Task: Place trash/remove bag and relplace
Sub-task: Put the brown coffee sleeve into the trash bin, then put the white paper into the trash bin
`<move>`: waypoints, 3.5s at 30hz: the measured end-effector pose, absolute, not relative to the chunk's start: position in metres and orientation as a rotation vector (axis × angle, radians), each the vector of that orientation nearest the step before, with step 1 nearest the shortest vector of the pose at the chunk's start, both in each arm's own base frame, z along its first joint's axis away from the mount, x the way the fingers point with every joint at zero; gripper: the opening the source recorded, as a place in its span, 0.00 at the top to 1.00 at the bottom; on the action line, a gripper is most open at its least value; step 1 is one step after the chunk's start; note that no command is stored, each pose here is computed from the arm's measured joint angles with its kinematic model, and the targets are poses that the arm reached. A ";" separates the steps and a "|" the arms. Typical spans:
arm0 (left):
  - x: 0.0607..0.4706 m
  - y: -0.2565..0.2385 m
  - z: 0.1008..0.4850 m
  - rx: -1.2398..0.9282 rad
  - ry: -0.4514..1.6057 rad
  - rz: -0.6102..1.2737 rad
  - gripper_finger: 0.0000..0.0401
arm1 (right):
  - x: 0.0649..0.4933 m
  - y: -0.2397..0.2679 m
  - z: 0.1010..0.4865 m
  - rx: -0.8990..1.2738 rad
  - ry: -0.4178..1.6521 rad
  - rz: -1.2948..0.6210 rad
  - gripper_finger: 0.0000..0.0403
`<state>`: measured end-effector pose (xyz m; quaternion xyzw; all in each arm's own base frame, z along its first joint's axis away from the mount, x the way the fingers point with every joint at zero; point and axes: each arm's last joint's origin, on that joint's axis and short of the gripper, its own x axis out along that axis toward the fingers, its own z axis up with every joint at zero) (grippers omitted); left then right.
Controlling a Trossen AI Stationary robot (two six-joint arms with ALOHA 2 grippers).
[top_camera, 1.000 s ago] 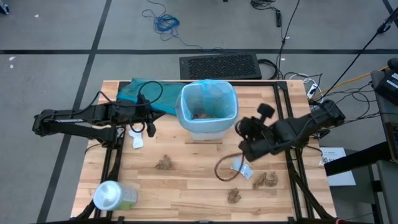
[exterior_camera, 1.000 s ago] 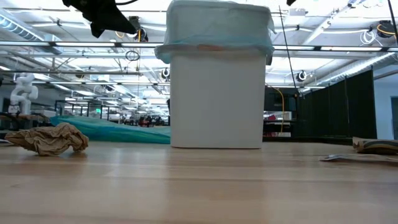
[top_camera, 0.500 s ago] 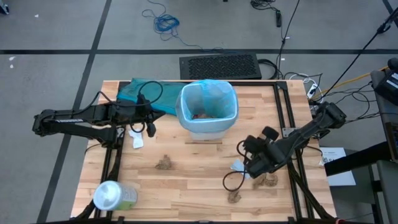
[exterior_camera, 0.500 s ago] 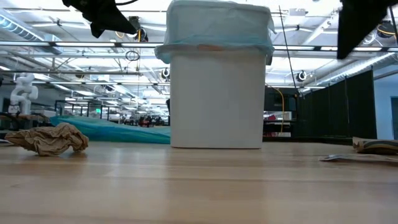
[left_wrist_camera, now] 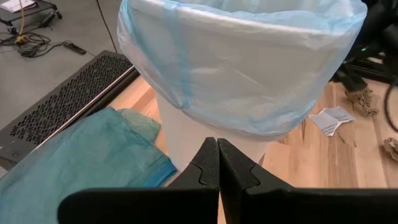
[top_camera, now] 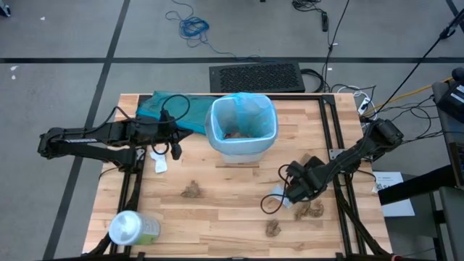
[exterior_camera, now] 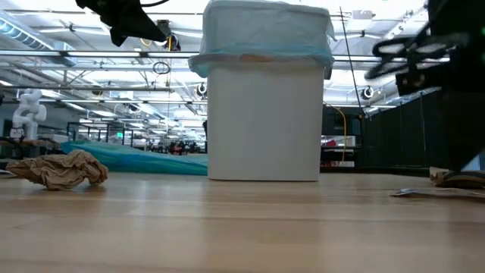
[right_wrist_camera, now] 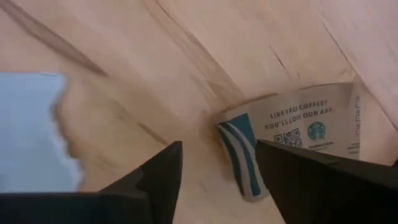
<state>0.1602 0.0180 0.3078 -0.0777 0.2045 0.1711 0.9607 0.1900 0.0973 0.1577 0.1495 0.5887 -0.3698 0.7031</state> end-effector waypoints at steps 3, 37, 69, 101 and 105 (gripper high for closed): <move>0.160 0.018 0.308 -0.159 0.417 0.347 1.00 | 0.184 0.094 0.146 0.322 1.318 -0.826 0.46; 0.160 0.018 0.307 -0.152 0.422 0.346 1.00 | 0.212 0.108 0.176 0.367 1.185 -0.684 1.00; 0.160 0.018 0.307 -0.151 0.422 0.346 1.00 | 0.279 0.075 0.451 -0.006 0.489 -0.330 1.00; 0.160 0.018 0.307 -0.158 0.421 0.347 1.00 | 0.288 0.010 0.439 0.007 0.677 -0.256 0.75; 0.160 0.018 0.307 -0.158 0.422 0.347 1.00 | 0.279 0.032 0.433 -0.008 0.765 -0.200 0.96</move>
